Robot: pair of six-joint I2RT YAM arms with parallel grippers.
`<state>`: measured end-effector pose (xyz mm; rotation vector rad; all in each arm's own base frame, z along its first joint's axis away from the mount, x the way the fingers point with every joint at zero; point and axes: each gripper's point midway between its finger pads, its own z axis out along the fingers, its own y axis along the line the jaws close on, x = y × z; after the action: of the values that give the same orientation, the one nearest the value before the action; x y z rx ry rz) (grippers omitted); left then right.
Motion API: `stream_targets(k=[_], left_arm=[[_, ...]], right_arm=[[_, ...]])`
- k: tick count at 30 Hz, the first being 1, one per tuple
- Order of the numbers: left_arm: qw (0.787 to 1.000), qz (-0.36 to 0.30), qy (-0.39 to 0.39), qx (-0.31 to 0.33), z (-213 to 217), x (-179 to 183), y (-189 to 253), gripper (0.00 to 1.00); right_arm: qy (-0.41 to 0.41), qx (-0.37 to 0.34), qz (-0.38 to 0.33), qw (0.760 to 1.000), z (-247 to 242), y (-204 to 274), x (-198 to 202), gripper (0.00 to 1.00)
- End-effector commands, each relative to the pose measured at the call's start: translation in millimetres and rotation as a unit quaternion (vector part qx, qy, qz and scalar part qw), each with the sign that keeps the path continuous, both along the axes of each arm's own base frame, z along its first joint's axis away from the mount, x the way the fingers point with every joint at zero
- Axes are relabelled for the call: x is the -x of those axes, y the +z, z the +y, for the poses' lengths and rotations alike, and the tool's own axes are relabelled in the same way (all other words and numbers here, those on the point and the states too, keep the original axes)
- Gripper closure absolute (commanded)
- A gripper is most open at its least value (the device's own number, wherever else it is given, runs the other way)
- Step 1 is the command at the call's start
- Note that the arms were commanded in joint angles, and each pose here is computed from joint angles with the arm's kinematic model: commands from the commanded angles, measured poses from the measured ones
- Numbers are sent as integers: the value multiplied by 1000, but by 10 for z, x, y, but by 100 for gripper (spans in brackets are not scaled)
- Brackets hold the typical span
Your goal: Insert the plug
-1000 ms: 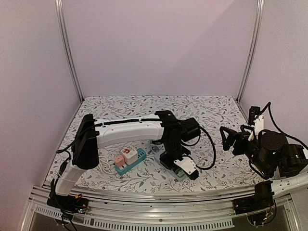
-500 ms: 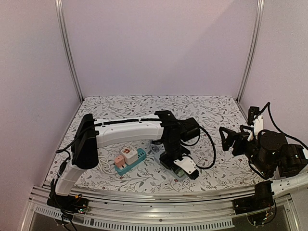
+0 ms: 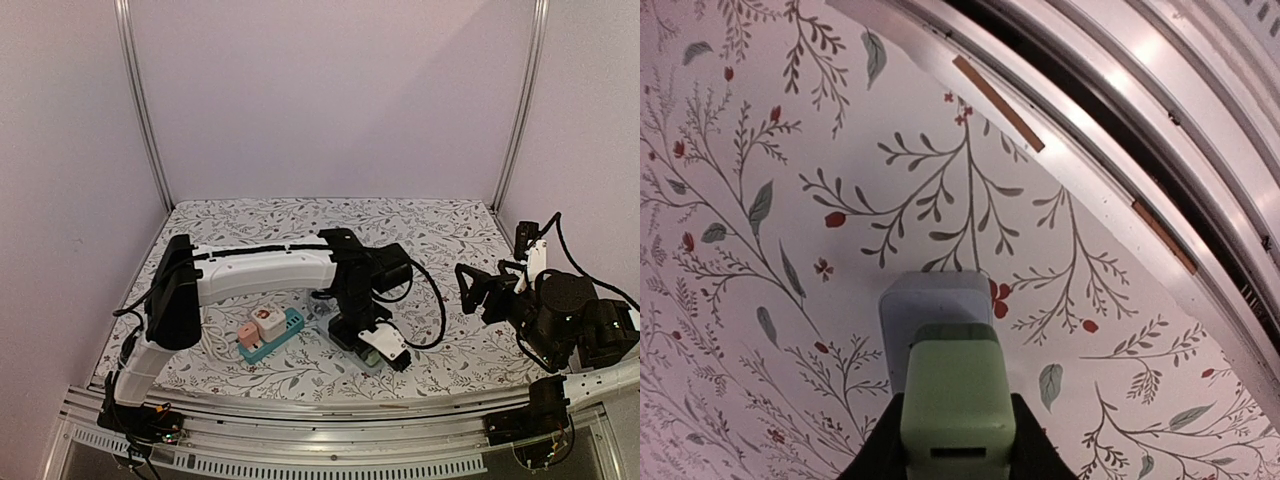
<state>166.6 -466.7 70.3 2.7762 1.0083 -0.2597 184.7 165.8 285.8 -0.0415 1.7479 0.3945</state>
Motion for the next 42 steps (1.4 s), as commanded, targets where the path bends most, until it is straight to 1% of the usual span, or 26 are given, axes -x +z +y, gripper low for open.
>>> stream_targets(k=[1, 5, 9, 18, 32, 42], left_arm=[[1000, -3, 15, 11, 104, -90, 214, 100], [999, 5, 13, 37, 57, -39, 372, 100], [999, 3, 14, 48, 49, -31, 451, 100], [999, 3, 22, 26, 73, -68, 235, 100], [1000, 12, 27, 10, 48, -89, 6, 100], [1000, 12, 28, 5, 54, -97, -38, 100]], right_arm=[[3, 0, -2, 1000, 10, 4, 9, 1], [3, -1, -1, 1000, 13, 3, 10, 1], [4, 0, -1, 1000, 15, 2, 11, 1], [5, 0, -1, 1000, 26, 1, 12, 1], [6, 1, 0, 1000, 29, 0, 12, 1], [5, 0, -1, 1000, 29, 2, 10, 1]])
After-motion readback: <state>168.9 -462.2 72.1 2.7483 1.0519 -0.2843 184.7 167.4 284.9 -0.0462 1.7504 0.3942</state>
